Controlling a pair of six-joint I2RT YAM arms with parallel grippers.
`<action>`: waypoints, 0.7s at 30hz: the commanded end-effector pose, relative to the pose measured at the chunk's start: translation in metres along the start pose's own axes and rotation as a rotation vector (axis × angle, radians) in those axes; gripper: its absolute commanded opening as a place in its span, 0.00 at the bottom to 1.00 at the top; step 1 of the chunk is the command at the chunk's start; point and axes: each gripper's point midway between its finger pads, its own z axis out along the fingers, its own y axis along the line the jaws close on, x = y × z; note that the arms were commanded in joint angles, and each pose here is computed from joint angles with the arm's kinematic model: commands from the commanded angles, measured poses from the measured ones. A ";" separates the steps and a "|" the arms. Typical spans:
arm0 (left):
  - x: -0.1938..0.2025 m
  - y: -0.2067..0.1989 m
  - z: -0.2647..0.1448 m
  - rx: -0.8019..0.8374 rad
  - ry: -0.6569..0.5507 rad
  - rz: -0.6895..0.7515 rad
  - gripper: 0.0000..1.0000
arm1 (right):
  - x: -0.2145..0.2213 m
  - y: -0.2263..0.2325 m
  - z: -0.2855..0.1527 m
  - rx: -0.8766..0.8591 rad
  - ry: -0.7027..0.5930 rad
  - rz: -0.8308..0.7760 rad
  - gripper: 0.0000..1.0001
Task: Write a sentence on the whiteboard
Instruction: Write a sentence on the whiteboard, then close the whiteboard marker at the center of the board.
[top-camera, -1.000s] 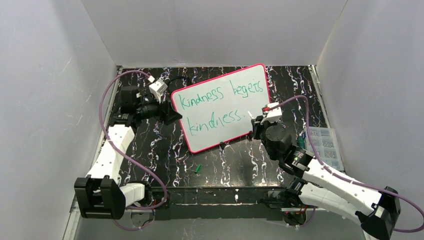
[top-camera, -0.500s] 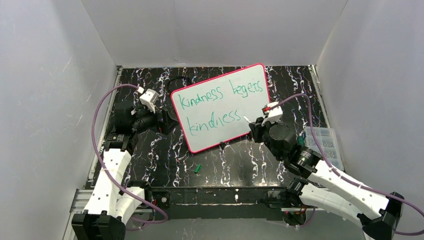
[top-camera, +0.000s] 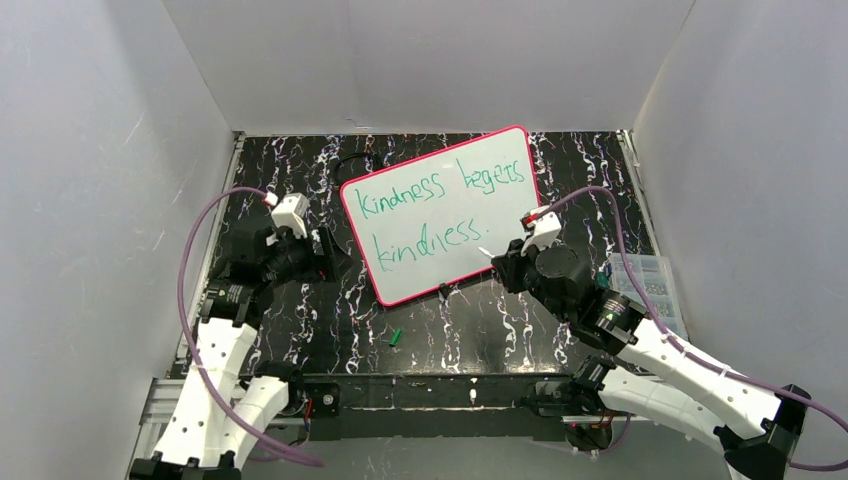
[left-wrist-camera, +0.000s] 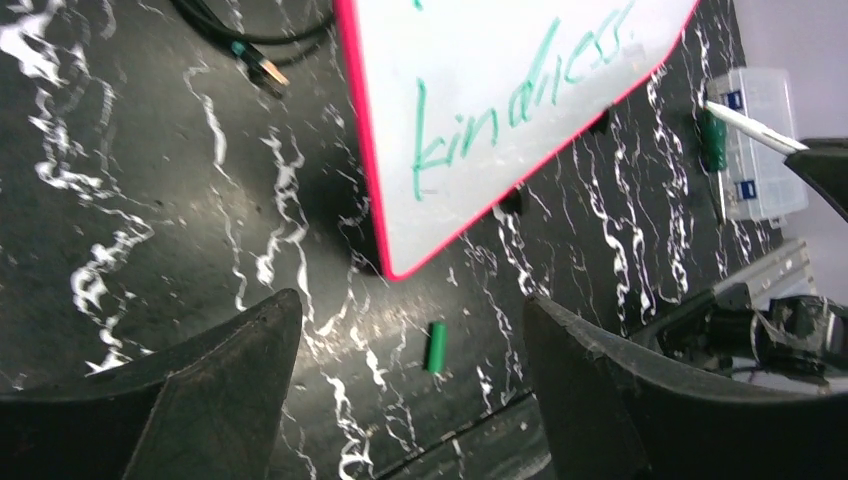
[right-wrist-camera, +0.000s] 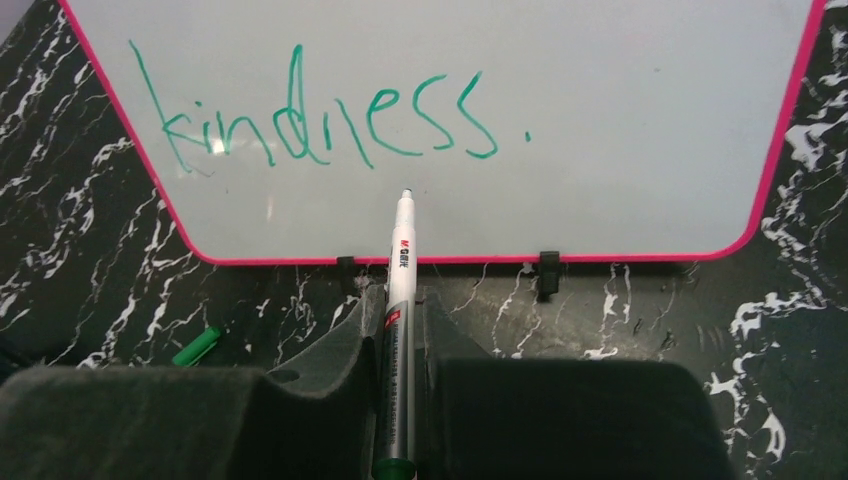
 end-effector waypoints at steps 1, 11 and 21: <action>0.024 -0.014 -0.014 -0.035 0.049 -0.036 0.78 | -0.006 0.017 -0.008 -0.069 0.040 0.088 0.01; 0.105 -0.025 0.007 -0.052 0.266 -0.015 0.67 | 0.033 0.027 -0.010 -0.117 0.167 0.171 0.01; 0.162 -0.042 0.040 -0.074 0.365 0.130 0.64 | 0.050 0.028 -0.001 -0.124 0.183 0.184 0.01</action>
